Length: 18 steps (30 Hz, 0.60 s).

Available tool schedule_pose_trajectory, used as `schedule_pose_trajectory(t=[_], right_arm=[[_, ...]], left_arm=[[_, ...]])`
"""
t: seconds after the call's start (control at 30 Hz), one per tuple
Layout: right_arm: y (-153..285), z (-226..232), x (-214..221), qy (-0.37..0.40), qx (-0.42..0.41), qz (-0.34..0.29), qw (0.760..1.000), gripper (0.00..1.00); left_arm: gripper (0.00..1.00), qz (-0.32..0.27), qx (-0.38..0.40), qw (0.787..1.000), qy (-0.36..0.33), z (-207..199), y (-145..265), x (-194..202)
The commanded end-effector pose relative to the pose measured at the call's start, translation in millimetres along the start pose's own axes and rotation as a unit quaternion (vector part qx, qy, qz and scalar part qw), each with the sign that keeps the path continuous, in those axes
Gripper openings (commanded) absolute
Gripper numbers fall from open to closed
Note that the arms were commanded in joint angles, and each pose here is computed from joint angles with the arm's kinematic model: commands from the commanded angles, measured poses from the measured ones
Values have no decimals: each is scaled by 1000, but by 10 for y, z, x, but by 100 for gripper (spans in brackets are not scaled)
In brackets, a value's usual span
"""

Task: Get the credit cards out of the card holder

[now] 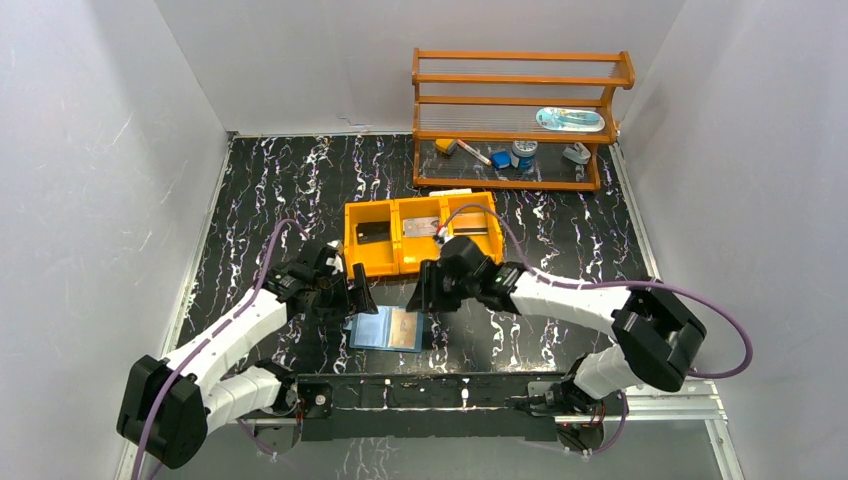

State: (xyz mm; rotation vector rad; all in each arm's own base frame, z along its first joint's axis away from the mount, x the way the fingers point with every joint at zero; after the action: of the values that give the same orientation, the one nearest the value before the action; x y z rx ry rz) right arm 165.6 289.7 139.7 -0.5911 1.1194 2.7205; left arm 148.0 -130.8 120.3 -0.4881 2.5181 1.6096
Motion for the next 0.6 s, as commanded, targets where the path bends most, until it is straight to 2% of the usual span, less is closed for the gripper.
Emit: schedule_pose_trajectory(t=[0.0, 0.1, 0.33, 0.57], right_arm=[[-79, 249, 160, -121, 18, -30, 992, 50], [-160, 160, 329, -139, 46, -8, 989, 50], [-277, 81, 422, -145, 71, 14, 987, 47], [-375, -17, 533, -153, 90, 42, 983, 48]], left_arm=[[84, 16, 11, 1000, 10, -11, -62, 40], [80, 25, 4, 1000, 13, 5, -100, 52], [77, 35, -11, 999, 25, 73, -193, 101], [79, 38, -20, 999, 33, 117, -227, 130]])
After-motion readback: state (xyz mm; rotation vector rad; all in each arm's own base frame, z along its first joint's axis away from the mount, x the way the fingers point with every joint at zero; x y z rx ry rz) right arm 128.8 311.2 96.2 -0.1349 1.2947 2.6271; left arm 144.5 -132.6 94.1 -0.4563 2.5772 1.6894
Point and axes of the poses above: each gripper's point midway between its finger pads, its own y axis back along the fingers, its own z axis along the line the jaws close on, x = y × z, the point moved 6 cm from there along y, back along the fingers, and after that the axes turned 1 degree about y, right-handed, at the moved point
